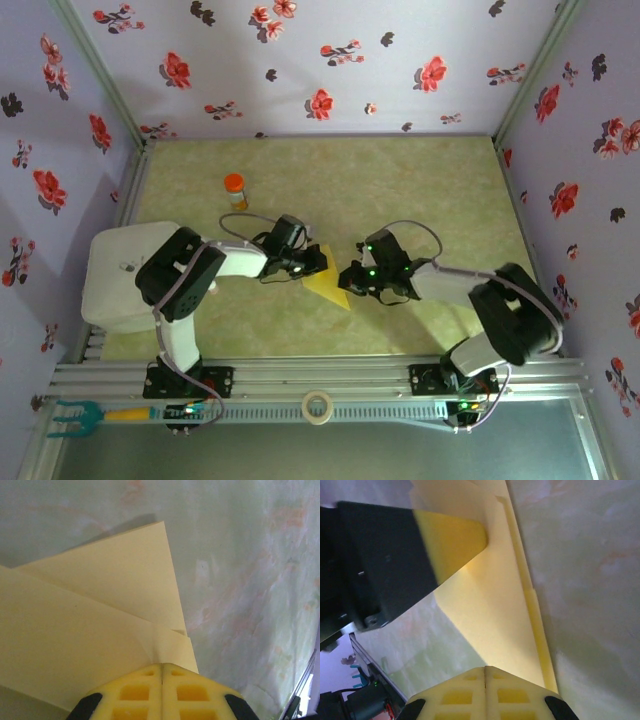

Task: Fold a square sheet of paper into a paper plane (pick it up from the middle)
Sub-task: Fourth fold the wing at the center of the table.

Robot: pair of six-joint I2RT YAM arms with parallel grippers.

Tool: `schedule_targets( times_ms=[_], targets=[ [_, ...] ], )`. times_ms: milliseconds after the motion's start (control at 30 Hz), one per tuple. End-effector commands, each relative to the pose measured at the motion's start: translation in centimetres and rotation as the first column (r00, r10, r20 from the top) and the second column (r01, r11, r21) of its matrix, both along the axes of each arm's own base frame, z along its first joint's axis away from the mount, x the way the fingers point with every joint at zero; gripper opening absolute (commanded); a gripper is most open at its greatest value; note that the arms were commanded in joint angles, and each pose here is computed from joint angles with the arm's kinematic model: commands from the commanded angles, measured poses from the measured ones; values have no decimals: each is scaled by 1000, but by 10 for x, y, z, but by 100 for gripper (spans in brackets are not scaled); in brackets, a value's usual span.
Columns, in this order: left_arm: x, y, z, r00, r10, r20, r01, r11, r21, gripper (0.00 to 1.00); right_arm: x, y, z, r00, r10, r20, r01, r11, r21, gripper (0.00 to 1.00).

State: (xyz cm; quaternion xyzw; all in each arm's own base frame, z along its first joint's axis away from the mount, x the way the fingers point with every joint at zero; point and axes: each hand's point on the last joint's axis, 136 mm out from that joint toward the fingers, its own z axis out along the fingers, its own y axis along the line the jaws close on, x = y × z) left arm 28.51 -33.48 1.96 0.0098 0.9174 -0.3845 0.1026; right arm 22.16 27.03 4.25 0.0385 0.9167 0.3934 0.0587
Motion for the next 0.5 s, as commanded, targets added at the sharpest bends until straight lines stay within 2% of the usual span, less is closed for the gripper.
schedule_targets(
  times_ms=[0,267,367,467],
  targets=[
    [-9,10,-19,998,-42,-42,45,997,70,4,11,13,6,1000,3,2,-3,999,50,0],
    [-9,9,-21,998,-46,-46,49,997,65,4,8,13,-12,999,23,-41,-22,1000,20,0],
    [-8,7,-16,998,-49,-39,51,997,53,4,-1,-1,-34,997,6,-83,-11,998,-59,0],
    [-3,2,-2,999,-51,-19,52,998,32,6,-13,-10,-52,990,-28,-135,17,996,-86,0]
  ],
)
